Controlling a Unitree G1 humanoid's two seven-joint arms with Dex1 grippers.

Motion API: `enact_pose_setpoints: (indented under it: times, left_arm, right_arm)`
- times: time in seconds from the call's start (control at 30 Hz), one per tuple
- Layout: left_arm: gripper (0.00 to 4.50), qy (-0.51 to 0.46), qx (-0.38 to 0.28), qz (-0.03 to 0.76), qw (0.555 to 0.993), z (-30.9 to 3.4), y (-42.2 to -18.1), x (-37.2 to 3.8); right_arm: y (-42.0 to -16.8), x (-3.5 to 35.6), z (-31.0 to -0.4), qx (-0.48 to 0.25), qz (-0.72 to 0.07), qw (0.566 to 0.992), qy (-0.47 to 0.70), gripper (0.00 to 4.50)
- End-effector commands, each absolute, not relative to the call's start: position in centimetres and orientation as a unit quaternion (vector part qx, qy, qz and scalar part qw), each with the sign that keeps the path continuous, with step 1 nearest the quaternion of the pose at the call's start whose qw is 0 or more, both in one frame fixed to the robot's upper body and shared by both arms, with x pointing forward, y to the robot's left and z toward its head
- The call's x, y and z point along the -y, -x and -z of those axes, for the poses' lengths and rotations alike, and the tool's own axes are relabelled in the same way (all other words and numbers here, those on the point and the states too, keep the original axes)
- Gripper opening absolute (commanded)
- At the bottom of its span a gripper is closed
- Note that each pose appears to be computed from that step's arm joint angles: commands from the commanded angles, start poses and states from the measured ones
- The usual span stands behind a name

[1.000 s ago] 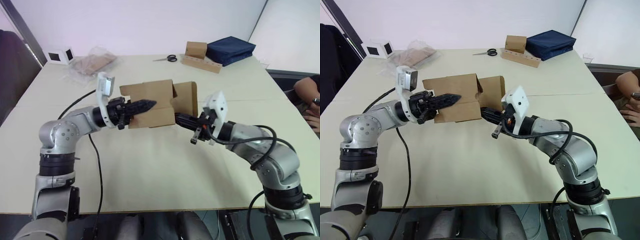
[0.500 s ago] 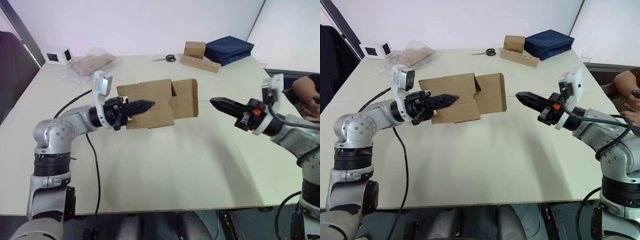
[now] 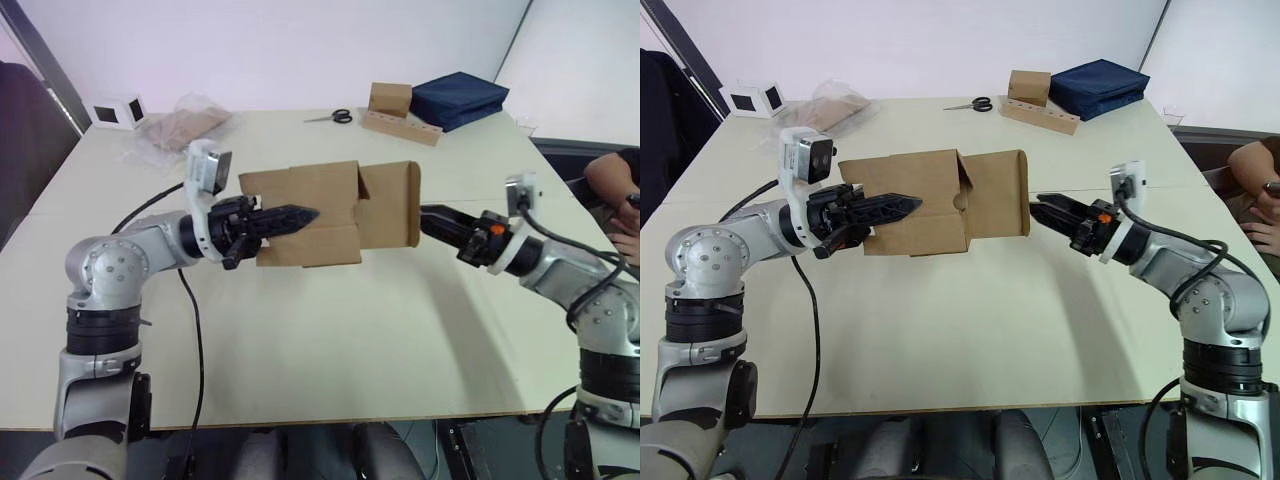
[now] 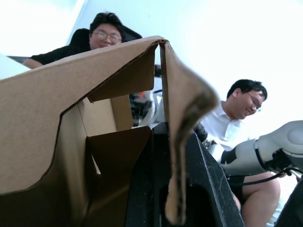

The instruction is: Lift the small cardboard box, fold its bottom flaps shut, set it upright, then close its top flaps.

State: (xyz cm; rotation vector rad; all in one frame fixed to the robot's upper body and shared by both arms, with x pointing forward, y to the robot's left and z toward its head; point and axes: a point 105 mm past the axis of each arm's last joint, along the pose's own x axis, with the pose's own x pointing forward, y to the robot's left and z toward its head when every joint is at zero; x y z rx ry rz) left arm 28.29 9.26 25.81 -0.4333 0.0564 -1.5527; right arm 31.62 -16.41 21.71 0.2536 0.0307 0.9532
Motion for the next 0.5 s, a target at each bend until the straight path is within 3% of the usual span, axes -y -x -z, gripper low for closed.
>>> enact_pose_setpoints:
  times: [0.03,0.1,0.5]
  left_arm:
    - [0.0,0.184,-0.009,0.705,0.684,-26.8,-27.6,-9.1]
    - [0.0,0.184,-0.009,0.705,0.685,-26.8,-27.6,-9.1]
    - [0.0,0.189,-0.011,0.694,0.695,-26.4,-28.5,-9.1]
  right_arm:
    - [-30.7,15.2,-23.8,0.02,-0.487,0.867,-0.106,3.85]
    - [-30.7,15.2,-23.8,0.02,-0.486,0.867,-0.105,4.43]
    - [-28.2,11.9,-25.1,0.03,-0.539,0.833,-0.122,4.43]
